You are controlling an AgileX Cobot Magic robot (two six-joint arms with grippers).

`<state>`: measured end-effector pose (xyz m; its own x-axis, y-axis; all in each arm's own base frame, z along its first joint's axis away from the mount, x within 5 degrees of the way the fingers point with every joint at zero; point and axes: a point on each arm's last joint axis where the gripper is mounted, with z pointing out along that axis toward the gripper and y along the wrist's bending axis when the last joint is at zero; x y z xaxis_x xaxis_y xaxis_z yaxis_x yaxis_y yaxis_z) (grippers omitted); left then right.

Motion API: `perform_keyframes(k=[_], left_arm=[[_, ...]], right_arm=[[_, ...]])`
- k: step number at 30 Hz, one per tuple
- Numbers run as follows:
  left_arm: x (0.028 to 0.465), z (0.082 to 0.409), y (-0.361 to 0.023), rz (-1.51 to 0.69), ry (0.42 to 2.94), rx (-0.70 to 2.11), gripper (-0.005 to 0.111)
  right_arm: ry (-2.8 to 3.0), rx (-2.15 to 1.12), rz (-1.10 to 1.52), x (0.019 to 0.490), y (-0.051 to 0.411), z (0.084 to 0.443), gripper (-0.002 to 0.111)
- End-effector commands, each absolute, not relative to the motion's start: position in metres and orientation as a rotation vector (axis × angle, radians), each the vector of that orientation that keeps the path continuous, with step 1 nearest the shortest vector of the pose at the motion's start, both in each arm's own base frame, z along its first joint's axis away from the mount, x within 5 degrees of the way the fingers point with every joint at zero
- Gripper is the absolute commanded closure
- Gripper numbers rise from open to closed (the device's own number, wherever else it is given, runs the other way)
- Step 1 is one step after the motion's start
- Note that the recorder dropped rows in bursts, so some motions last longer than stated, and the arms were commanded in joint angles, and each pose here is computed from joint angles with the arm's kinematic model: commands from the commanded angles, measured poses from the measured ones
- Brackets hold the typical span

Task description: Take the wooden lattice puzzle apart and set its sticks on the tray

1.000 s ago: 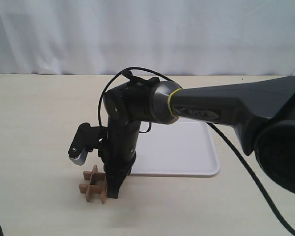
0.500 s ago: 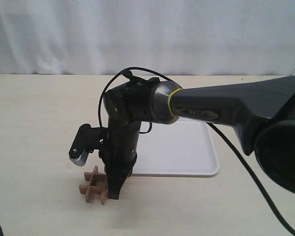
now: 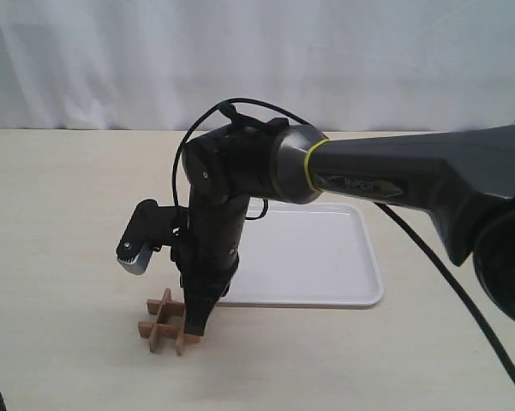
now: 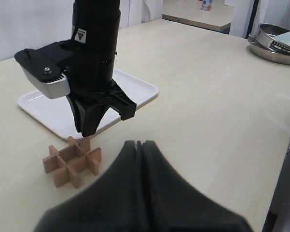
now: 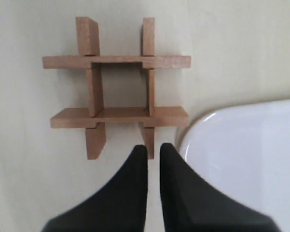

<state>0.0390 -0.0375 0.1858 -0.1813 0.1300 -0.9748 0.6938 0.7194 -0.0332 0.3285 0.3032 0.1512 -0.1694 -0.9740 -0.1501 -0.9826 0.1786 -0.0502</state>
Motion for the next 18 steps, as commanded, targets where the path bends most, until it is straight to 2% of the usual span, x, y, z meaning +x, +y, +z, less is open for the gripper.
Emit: perform_keyframes(k=[1,6,13,18], left_arm=[[0.039,0.185,-0.038,-0.584,1.707,0.66,0.107],[0.039,0.185,-0.038,-0.584,1.707,0.66,0.107],[0.039,0.185,-0.038,-0.584,1.707,0.66,0.107],[0.039,0.185,-0.038,-0.584,1.707,0.66,0.107]], right_arm=[[2.321,-1.879,0.092,0.328,0.302,0.159,0.098],[2.425,-1.701,0.111,0.33,0.304,0.16,0.098],[2.631,-1.163,0.168,0.344,0.314,0.19,0.075],[2.828,-0.849,0.143,0.348,0.315,0.182,0.075]])
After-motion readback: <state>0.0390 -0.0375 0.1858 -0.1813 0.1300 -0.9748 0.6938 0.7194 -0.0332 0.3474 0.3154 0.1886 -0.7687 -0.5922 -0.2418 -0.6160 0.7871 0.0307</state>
